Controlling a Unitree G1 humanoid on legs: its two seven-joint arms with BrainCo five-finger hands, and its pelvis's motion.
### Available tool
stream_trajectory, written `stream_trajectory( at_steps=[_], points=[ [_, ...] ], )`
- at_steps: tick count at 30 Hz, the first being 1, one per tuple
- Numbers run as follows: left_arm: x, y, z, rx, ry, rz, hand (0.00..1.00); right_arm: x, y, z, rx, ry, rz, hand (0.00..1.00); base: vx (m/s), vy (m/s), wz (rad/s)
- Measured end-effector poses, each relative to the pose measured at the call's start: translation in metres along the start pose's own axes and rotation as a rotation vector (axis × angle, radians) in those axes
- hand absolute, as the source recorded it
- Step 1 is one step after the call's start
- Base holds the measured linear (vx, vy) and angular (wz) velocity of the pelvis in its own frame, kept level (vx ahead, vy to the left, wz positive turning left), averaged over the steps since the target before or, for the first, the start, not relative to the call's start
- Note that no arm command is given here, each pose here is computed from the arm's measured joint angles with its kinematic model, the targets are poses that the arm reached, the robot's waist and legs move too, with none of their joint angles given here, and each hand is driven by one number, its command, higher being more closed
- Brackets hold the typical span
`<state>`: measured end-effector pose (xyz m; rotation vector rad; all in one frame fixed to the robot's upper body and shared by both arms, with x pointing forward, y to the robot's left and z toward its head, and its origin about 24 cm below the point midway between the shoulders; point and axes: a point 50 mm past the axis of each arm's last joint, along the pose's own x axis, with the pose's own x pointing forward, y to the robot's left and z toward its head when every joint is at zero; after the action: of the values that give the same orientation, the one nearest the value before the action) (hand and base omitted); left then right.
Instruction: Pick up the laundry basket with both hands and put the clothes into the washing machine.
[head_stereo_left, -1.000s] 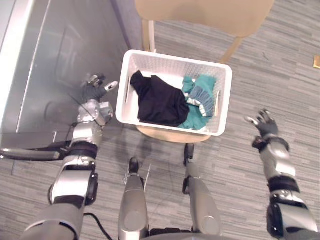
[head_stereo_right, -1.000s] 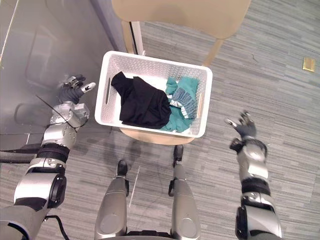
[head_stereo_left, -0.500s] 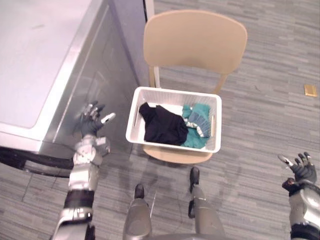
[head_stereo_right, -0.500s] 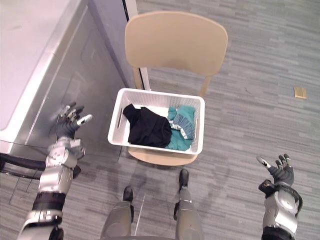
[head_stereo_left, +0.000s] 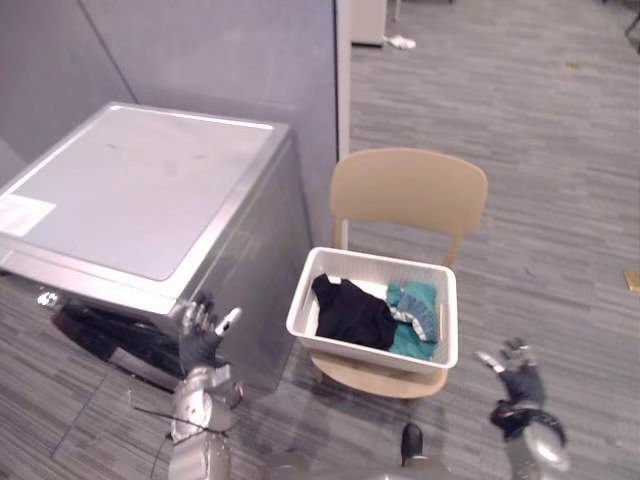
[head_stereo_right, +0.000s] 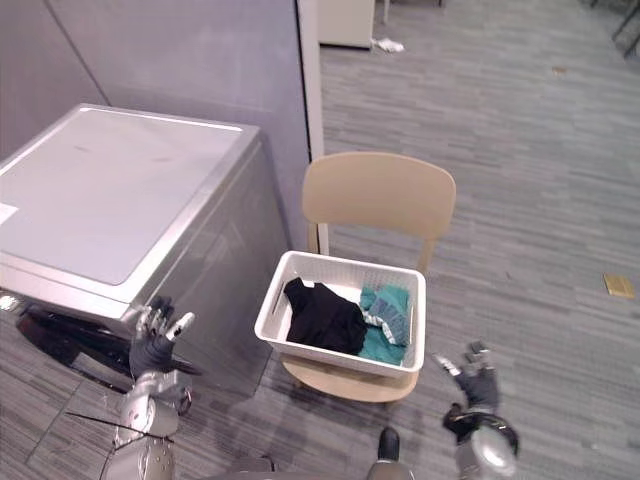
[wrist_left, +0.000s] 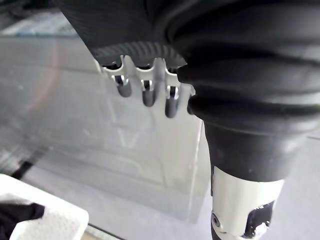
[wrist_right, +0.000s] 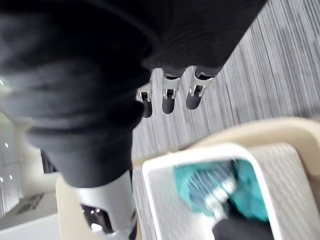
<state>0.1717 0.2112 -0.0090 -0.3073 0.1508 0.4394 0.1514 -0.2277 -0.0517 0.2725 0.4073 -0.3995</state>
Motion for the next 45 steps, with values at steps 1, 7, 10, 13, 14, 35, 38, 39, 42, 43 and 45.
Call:
stream_trajectory(
  at_steps=[1,7,10,13,14,35,38,39,42,43,45],
  points=[
    [-0.005,0.005,-0.005,0.031,0.026,0.018,0.00,-0.002,0.014,-0.011,0.003,0.042,0.055,0.00,-0.01,-0.029,0.57],
    [-0.023,0.027,-0.024,0.140,0.132,0.118,0.00,-0.001,0.056,-0.039,-0.062,0.166,0.218,0.00,0.00,-0.052,0.78],
    [-0.025,0.040,-0.026,0.165,0.145,0.206,0.00,0.012,0.060,-0.031,-0.110,0.143,0.218,0.00,-0.06,-0.054,1.18],
    [-0.030,0.065,-0.030,0.187,0.171,0.367,0.00,0.028,0.062,-0.027,-0.126,0.139,0.170,0.00,-0.13,-0.049,0.84],
    [-0.037,0.079,-0.037,0.198,0.208,0.445,0.00,0.030,0.060,-0.027,-0.126,0.143,0.145,0.00,-0.12,-0.014,0.39],
    [-0.100,0.103,-0.159,0.448,0.959,0.398,0.00,0.040,0.002,-0.037,-0.180,0.228,-0.112,0.00,-0.11,0.127,0.40],
    [-0.095,0.107,-0.156,0.502,0.948,0.379,0.00,0.029,0.017,-0.049,-0.144,0.252,-0.071,0.00,-0.06,-0.115,1.01],
    [-0.095,0.109,-0.155,0.500,0.949,0.384,0.00,0.023,0.026,-0.055,-0.136,0.264,-0.034,0.00,-0.01,-0.146,0.80],
    [-0.084,0.107,-0.150,0.497,0.912,0.386,0.00,0.018,0.036,-0.057,-0.110,0.261,0.002,0.00,0.07,-0.151,0.55],
    [-0.081,0.105,-0.149,0.495,0.901,0.381,0.00,0.018,0.037,-0.056,-0.109,0.257,0.004,0.00,0.12,-0.115,0.42],
    [-0.067,0.098,-0.145,0.493,0.857,0.362,0.00,0.019,0.034,-0.052,-0.110,0.236,-0.002,0.00,0.11,-0.010,0.26]
  ],
)
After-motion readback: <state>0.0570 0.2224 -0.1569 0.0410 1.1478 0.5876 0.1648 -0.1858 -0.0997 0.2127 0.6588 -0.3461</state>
